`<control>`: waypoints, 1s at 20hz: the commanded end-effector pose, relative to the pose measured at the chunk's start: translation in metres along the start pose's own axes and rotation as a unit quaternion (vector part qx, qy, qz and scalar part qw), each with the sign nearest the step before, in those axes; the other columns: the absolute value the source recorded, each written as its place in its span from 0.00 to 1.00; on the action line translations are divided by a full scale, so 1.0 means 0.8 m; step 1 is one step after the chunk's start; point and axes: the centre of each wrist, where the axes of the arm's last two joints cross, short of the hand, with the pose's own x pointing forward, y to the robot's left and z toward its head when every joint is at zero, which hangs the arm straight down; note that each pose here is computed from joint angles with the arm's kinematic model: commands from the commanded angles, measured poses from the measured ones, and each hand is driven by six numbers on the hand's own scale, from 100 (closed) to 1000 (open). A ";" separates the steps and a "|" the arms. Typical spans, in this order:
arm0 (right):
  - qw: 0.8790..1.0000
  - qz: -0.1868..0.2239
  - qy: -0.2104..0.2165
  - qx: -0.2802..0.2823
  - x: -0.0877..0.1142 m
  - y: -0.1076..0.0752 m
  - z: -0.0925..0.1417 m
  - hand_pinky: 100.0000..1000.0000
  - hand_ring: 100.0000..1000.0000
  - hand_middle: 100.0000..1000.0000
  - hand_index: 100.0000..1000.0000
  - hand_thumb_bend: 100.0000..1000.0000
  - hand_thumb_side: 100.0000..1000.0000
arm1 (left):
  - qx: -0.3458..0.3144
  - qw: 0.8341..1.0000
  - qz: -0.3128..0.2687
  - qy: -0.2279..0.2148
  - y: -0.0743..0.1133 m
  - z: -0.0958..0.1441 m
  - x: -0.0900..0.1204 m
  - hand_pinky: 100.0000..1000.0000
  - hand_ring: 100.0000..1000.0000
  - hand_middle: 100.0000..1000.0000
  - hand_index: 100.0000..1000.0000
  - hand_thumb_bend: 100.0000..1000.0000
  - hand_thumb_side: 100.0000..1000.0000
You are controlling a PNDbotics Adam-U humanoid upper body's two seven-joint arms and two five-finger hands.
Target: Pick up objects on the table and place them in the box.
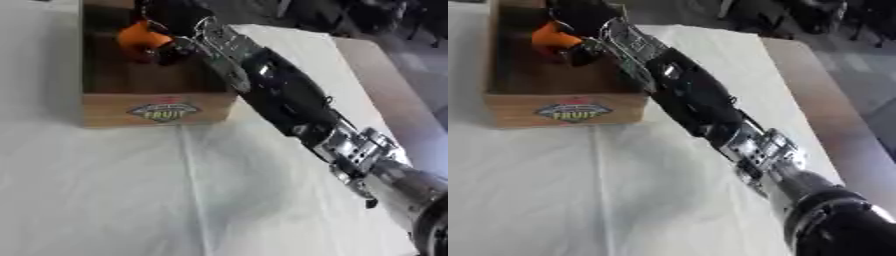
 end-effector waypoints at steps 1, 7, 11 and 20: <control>0.999 0.049 0.004 0.010 -0.024 -0.023 0.007 0.73 0.81 0.68 0.72 0.00 0.11 | 0.001 1.000 -0.017 -0.007 0.005 -0.003 0.007 0.36 0.47 0.54 0.55 0.06 0.71; 0.997 0.079 0.013 0.021 -0.028 -0.029 0.007 0.77 0.90 0.81 0.86 0.00 0.08 | 0.005 1.000 -0.026 -0.004 0.005 -0.001 0.008 0.36 0.47 0.54 0.55 0.06 0.71; 0.994 0.107 0.029 -0.004 -0.026 -0.037 0.007 0.78 0.91 0.84 0.94 0.00 0.41 | 0.007 1.000 -0.030 -0.001 0.006 0.000 0.008 0.36 0.47 0.54 0.54 0.06 0.71; 0.992 0.118 0.038 -0.032 -0.024 -0.045 0.012 0.81 0.93 0.88 0.98 0.05 0.64 | 0.007 0.999 -0.034 0.004 0.007 -0.001 0.008 0.36 0.47 0.54 0.55 0.06 0.71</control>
